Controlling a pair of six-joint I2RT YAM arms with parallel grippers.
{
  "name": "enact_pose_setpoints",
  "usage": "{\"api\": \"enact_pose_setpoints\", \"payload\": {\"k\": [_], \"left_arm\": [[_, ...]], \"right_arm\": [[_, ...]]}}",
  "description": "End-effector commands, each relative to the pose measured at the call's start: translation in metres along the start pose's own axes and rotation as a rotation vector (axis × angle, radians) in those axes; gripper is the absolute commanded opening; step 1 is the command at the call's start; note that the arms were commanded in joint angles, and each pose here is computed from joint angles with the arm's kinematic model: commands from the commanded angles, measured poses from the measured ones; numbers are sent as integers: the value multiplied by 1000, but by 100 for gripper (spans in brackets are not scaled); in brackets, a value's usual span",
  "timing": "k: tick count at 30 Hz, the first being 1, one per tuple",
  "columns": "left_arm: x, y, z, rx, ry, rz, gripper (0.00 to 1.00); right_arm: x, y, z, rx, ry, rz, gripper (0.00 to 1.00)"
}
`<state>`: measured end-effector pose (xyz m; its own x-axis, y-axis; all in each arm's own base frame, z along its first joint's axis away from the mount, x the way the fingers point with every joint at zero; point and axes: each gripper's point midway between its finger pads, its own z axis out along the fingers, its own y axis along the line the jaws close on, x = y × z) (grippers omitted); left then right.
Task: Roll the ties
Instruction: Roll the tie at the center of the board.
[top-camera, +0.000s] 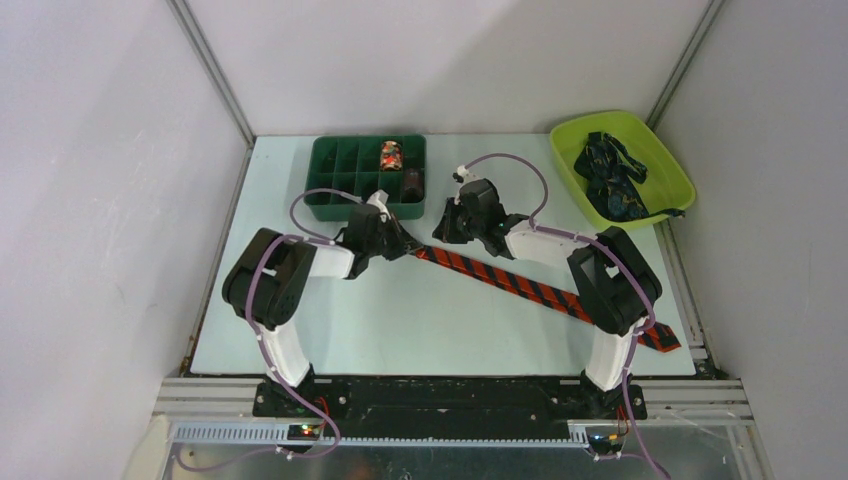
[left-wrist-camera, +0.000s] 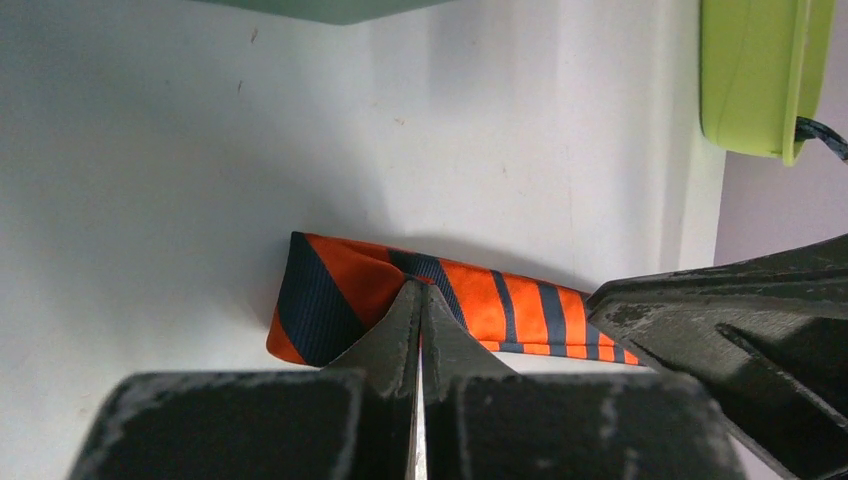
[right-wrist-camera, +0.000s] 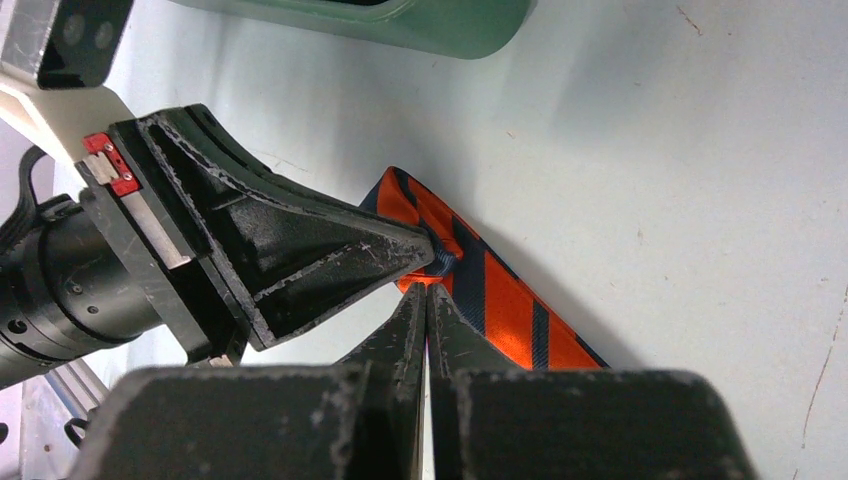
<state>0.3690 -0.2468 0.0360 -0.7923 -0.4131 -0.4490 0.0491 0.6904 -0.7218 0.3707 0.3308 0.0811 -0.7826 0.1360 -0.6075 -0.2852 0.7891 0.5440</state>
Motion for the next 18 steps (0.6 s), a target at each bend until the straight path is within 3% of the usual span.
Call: {"api": "enact_pose_setpoints", "payload": {"k": [1, 18], "left_arm": [[7, 9, 0, -23, -5, 25, 0], [15, 18, 7, -16, -39, 25, 0]], "right_arm": [[-10, 2, -4, -5, -32, -18, 0], [-8, 1, -3, -2, -25, -18, 0]]}}
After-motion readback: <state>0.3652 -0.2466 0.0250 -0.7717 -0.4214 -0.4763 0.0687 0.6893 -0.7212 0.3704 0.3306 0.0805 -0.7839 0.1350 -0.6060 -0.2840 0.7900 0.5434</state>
